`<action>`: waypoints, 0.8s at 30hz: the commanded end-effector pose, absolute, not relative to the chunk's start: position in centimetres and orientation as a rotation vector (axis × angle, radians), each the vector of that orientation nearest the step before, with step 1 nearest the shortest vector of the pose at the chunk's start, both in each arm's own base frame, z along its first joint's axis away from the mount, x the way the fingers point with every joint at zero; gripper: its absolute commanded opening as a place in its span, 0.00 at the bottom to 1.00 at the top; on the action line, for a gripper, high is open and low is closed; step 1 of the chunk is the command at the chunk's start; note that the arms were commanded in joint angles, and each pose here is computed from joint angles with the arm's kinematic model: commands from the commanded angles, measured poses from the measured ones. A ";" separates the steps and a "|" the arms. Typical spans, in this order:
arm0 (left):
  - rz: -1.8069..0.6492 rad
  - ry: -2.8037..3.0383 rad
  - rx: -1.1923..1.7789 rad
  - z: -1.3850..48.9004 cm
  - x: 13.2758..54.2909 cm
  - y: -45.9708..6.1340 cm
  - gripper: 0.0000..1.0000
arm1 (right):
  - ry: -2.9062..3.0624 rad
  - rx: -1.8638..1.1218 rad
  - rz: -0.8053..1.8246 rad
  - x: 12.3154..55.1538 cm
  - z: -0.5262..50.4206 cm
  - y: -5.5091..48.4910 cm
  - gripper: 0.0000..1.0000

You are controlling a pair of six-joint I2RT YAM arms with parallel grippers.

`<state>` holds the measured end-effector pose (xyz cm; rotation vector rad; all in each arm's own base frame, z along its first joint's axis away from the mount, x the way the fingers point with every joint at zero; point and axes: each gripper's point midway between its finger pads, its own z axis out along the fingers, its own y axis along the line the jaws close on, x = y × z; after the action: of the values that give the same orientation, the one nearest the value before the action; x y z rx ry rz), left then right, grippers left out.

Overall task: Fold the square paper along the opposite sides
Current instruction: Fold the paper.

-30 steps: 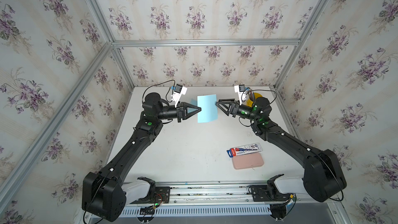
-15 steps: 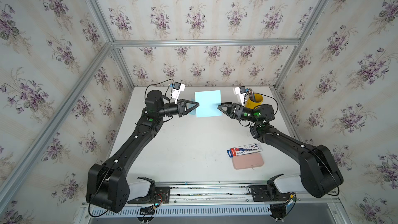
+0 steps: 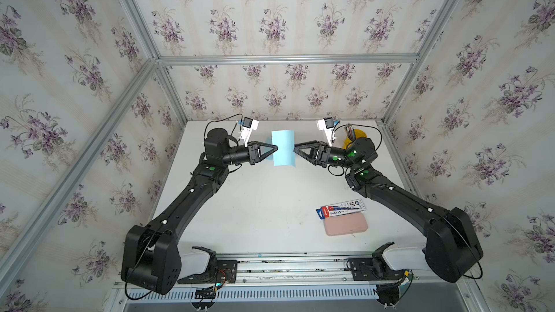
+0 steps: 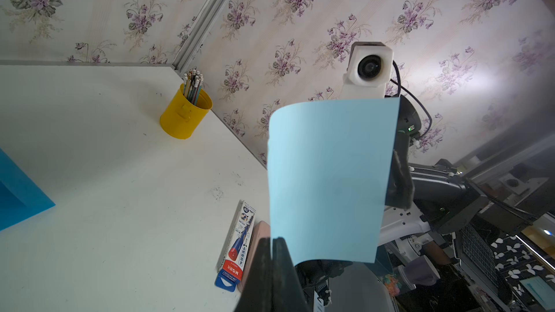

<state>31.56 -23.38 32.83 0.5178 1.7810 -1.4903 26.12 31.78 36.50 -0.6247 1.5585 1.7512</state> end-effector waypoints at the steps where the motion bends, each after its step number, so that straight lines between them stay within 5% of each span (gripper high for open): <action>1: -1.505 1.718 0.558 34.0 31.2 -23.5 0.00 | 1.525 -0.707 1.737 25.2 36.7 32.8 0.44; 13: -1.649 1.538 0.667 37.8 28.2 -24.0 0.04 | 1.632 -0.679 1.555 27.4 34.5 33.0 0.41; 18: -1.650 1.578 0.651 37.2 28.3 -24.1 0.03 | 1.618 -0.692 1.527 27.1 34.7 32.9 0.65; 24: -1.661 1.590 0.670 36.8 28.0 -24.2 0.02 | 1.505 -0.830 1.390 25.3 35.3 32.6 0.75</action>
<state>28.65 -24.16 36.30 0.6211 1.6206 -1.6615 25.61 32.87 35.36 -0.7620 1.5644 1.4796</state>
